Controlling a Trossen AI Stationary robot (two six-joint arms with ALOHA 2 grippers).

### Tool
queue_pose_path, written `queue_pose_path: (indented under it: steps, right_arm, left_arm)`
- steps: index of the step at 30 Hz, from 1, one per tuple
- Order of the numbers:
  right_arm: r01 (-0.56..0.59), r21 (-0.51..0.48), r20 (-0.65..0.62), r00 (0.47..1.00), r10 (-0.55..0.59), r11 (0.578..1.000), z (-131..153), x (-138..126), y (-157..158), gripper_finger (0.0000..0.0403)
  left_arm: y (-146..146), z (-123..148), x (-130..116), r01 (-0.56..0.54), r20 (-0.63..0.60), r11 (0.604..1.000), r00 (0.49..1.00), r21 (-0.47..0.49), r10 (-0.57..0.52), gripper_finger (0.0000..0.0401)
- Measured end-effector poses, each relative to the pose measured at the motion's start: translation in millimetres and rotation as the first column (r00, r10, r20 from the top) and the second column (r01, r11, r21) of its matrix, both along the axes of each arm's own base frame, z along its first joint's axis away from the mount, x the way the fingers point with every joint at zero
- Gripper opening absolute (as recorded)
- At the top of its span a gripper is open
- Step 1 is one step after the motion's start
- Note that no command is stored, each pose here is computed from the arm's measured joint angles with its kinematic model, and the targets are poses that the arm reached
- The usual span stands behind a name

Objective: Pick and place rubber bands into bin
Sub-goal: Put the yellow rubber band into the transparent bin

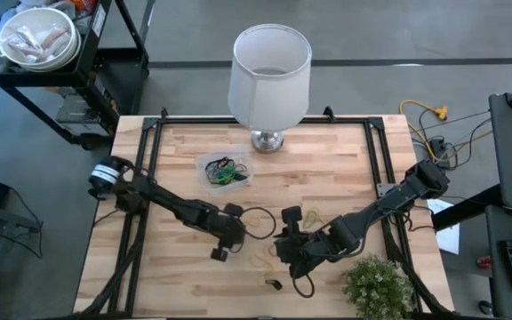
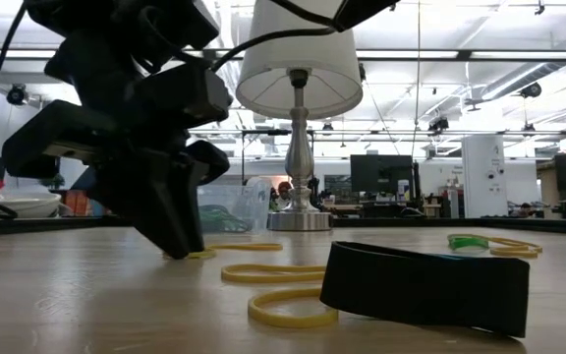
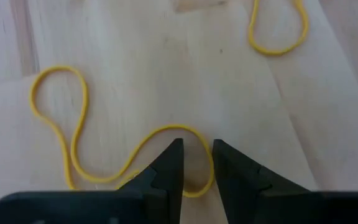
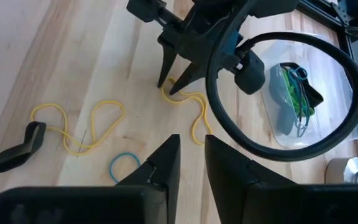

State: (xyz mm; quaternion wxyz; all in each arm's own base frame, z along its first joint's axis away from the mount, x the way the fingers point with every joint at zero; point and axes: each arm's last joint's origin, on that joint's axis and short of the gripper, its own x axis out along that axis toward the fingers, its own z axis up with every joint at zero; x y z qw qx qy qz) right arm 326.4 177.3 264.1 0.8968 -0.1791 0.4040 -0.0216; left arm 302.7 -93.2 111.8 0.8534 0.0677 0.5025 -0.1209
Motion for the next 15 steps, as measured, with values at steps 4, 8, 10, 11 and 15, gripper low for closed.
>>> queue_pose_path:
  steps: [4, 8, 10, 11, 15]
  right_arm:
    - [0.000, 0.000, 0.000, 1.000, 0.000, 1.000, 0.0, 0.0, 0.1, 0.0064]
    - [0.000, 0.000, 0.000, 1.000, 0.000, 1.000, 0.0, 0.0, 0.0, 0.0064]
    - [0.000, 0.001, 0.000, 1.000, 0.000, 1.000, 0.0, 0.1, 0.0, 0.0065]
    - [0.000, 0.001, 0.001, 1.000, 0.000, 1.000, 0.0, 0.1, 0.0, 0.0066]
    - [0.000, 0.001, 0.001, 1.000, 0.000, 1.000, 0.1, 0.1, 0.0, 0.0063]
  left_arm:
    - [0.8, -1.9, -2.7, 0.000, -0.030, 1.000, 1.000, 0.007, 0.000, 0.0070]
    - [1.4, -3.2, -5.2, 0.003, -0.058, 1.000, 0.998, 0.014, -0.002, 0.0041]
    - [1.7, -3.9, -6.7, 0.004, -0.075, 1.000, 0.997, 0.019, -0.003, 0.0017]
    - [1.9, -4.3, -7.4, 0.004, -0.083, 1.000, 0.997, 0.021, -0.003, 0.0009]
    - [2.3, -4.8, -8.6, 0.012, -0.095, 0.999, 0.995, 0.033, -0.009, 0.0002]
